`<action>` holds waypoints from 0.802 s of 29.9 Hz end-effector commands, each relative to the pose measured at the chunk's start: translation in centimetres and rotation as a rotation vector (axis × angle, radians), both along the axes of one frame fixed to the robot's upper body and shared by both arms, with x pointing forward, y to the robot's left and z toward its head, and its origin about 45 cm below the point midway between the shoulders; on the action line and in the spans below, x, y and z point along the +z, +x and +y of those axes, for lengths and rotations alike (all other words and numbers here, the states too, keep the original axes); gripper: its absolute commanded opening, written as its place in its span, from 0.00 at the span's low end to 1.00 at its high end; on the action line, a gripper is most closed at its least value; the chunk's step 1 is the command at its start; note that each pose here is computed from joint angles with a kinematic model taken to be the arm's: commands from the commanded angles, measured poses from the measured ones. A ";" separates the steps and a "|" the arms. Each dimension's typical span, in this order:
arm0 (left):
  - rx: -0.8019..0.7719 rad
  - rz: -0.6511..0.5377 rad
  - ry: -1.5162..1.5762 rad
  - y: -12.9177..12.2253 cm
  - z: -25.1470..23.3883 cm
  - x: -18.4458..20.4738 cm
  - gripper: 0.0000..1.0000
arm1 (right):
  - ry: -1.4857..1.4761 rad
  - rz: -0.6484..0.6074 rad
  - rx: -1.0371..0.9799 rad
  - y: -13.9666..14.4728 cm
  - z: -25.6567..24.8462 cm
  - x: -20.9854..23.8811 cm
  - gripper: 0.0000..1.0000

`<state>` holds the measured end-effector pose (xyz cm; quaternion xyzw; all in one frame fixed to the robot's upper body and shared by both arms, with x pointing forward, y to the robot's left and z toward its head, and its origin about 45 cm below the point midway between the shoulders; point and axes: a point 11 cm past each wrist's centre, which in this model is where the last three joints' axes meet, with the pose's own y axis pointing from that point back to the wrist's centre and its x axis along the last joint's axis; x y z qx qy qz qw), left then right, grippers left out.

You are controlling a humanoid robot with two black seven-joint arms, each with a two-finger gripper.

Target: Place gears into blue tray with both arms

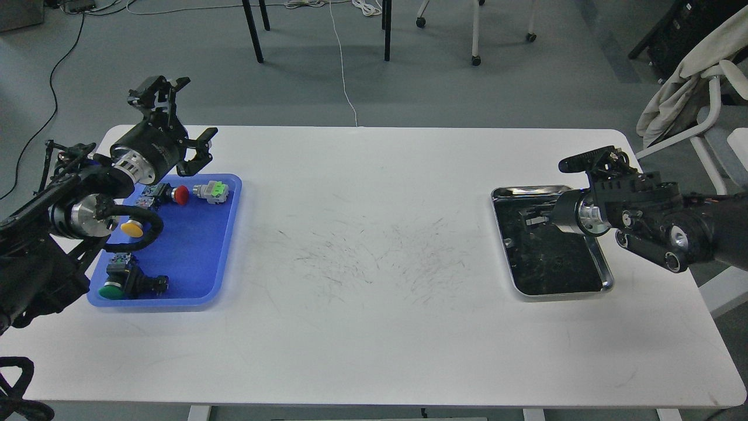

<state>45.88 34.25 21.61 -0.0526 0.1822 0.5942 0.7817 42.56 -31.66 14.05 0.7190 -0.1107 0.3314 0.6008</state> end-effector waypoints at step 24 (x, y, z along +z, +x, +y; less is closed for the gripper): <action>0.000 0.000 0.008 0.0 0.2 0.0 0.99 | 0.121 -0.149 0.106 3.1 6.4 3.8 0.01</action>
